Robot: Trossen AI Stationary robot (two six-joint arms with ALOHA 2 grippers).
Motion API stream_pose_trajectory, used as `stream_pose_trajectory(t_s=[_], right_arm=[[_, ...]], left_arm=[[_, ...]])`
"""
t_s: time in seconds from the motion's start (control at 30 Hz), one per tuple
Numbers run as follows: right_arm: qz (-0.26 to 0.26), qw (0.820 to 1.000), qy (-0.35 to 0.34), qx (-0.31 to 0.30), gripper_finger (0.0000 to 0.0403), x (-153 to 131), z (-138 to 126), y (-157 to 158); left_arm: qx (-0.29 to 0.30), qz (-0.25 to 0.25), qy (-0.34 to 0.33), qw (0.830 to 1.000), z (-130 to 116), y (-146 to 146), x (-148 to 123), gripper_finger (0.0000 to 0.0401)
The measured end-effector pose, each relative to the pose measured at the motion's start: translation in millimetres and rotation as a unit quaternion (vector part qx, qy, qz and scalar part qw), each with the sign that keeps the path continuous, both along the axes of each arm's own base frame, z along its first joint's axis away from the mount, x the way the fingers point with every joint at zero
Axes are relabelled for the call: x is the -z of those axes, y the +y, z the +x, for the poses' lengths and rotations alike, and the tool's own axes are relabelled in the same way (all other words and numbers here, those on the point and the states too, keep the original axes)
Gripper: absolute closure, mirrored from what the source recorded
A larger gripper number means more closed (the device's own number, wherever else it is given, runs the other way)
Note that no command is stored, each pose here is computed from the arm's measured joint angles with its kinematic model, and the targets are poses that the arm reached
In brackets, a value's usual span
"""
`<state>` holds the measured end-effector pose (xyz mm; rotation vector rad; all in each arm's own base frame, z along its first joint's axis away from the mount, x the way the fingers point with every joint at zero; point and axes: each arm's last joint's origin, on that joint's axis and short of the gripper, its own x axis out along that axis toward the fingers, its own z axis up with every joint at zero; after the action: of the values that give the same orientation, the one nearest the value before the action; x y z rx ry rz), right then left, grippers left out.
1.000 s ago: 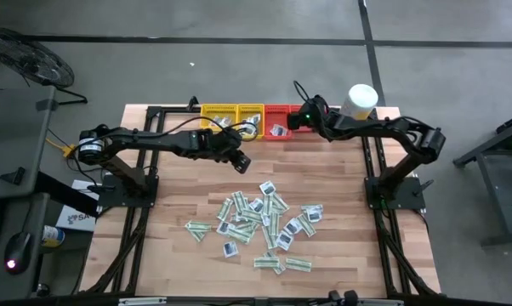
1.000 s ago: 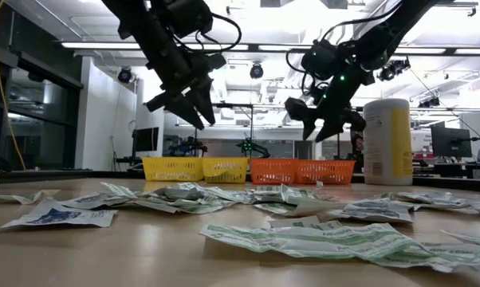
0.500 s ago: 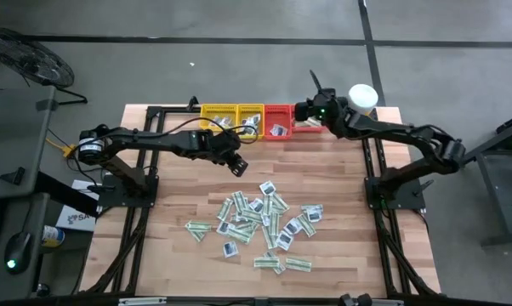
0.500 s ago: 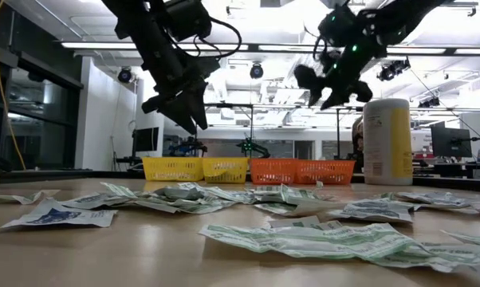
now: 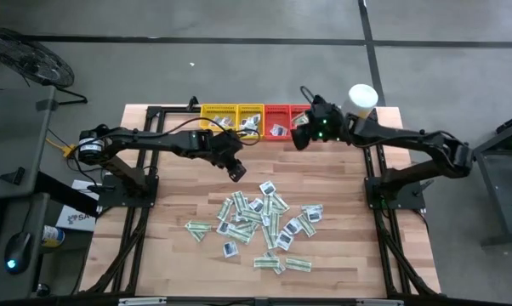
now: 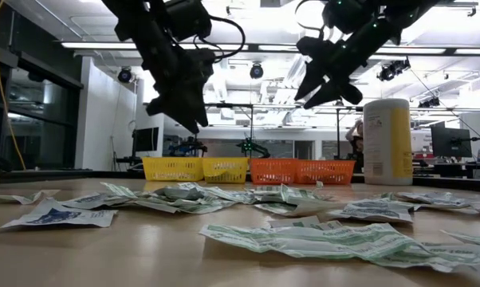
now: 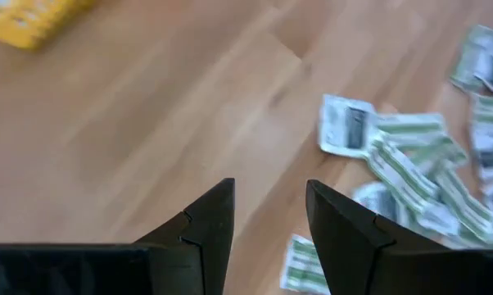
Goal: Pick & Place First Aid Supplies
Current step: Put the gray packet into the middle yellow bin
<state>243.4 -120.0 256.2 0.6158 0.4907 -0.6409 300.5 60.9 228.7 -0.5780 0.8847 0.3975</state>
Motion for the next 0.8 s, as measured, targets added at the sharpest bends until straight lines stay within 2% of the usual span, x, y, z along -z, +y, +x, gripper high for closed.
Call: stream_pose_trajectory(t_s=[0.17, 0.27, 0.33, 0.4, 0.63, 0.8], right_arm=[[0.044, 0.999, 0.025, -0.019, 0.0246, 6.4, 3.3, 19.8], [0.055, 0.997, 0.033, -0.036, 0.0245, 8.3, 6.1, 31.4], [0.057, 0.996, 0.039, -0.05, 0.0246, 9.5, 7.7, 38.7], [0.052, 0.996, 0.04, -0.068, 0.0249, 9.2, 10.2, 45.9], [0.024, 0.992, 0.064, -0.104, 0.0265, 11.0, 14.2, 70.0], [0.011, 0.99, 0.084, -0.11, 0.0316, 15.9, 17.6, 83.4]], left_arm=[[0.032, -0.05, -0.017, 0.998, 4.1, -3.0, 2.0, 0.025], [0.046, -0.062, -0.034, 0.996, 12.9, -6.2, 6.1, 0.025], [0.049, -0.07, -0.023, 0.996, 14.0, -7.1, 12.4, 0.025], [0.058, -0.078, -0.042, 0.994, 21.9, -11.4, 14.8, 0.025], [0.064, -0.103, -0.044, 0.992, 36.6, -20.6, 33.7, 0.025], [0.065, -0.117, -0.049, 0.99, 45.1, -23.7, 44.4, 0.025]])
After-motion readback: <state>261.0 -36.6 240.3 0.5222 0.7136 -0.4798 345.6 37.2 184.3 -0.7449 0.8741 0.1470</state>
